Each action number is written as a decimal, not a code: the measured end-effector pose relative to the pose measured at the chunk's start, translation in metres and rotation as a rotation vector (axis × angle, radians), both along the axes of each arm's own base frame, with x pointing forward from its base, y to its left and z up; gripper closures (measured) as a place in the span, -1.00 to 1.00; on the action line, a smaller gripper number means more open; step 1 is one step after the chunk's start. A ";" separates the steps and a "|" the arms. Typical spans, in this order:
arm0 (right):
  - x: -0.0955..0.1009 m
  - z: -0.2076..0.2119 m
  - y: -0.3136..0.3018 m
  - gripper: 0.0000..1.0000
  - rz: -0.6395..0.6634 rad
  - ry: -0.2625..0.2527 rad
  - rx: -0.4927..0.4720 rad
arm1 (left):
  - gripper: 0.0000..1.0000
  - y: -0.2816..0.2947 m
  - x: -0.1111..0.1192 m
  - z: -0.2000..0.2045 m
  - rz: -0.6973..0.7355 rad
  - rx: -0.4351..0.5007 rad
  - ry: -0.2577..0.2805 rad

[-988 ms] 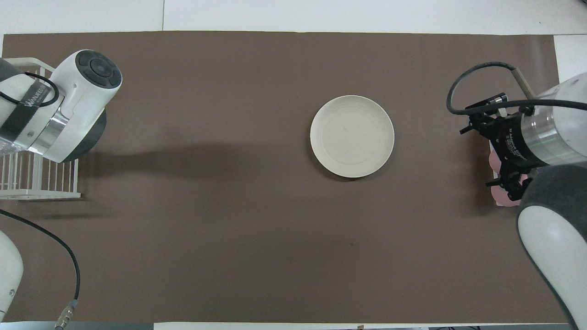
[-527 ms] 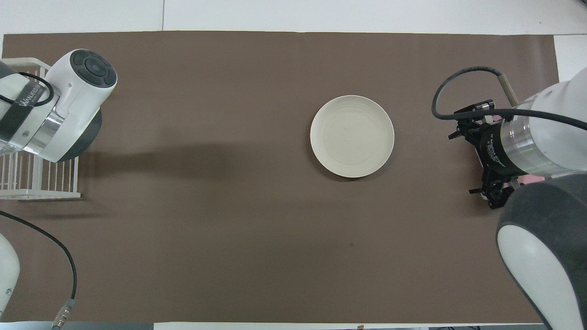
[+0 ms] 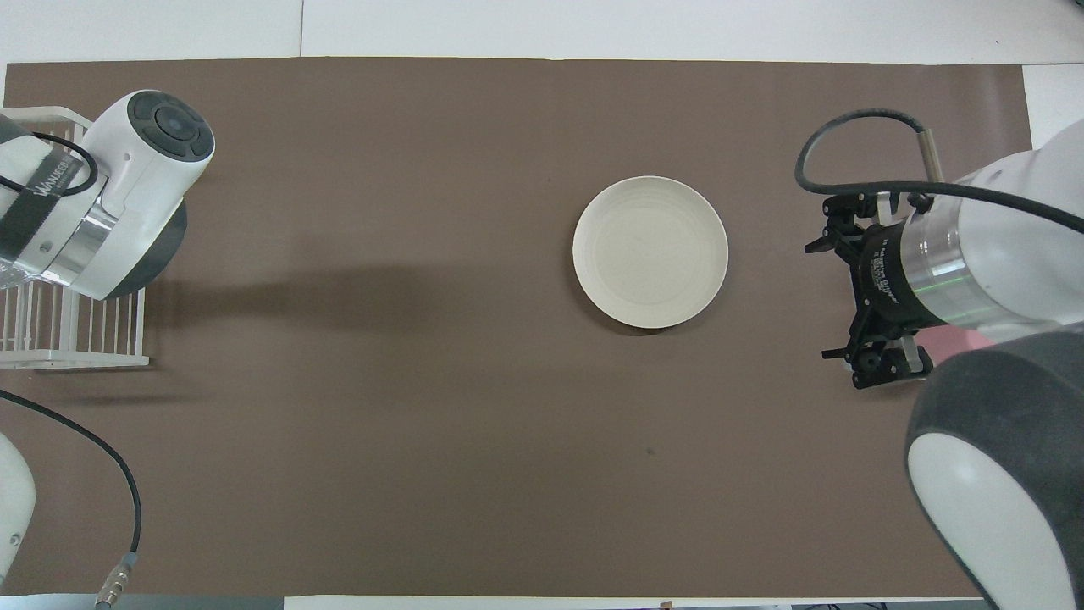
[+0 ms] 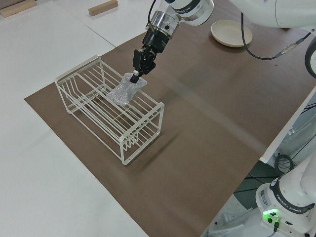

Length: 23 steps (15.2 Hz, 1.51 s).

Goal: Wipe plate with sponge

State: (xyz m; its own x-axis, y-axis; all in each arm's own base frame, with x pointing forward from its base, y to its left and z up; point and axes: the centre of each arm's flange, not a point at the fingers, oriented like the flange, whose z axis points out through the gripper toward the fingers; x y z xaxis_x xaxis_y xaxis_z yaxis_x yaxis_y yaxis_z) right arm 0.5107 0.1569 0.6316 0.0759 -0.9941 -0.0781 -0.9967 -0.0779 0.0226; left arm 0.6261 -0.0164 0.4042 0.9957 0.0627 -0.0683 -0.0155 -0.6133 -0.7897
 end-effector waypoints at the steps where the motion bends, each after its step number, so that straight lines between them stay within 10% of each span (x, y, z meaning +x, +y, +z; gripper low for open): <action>1: -0.004 0.001 0.013 -1.00 -0.007 -0.001 0.008 | 0.93 0.000 0.001 0.002 0.000 -0.001 -0.006; 7: -0.018 0.011 0.088 -1.00 -0.003 0.045 -0.021 | 0.93 -0.008 0.006 0.086 0.182 -0.267 -0.104; 16: 0.014 -0.005 0.196 -1.00 -0.071 0.075 -0.073 | 0.93 -0.021 -0.030 0.208 0.470 -1.070 -0.121; 23: 0.021 0.004 0.203 -1.00 -0.075 0.000 -0.020 | 0.93 0.004 -0.064 0.186 0.617 -1.561 0.036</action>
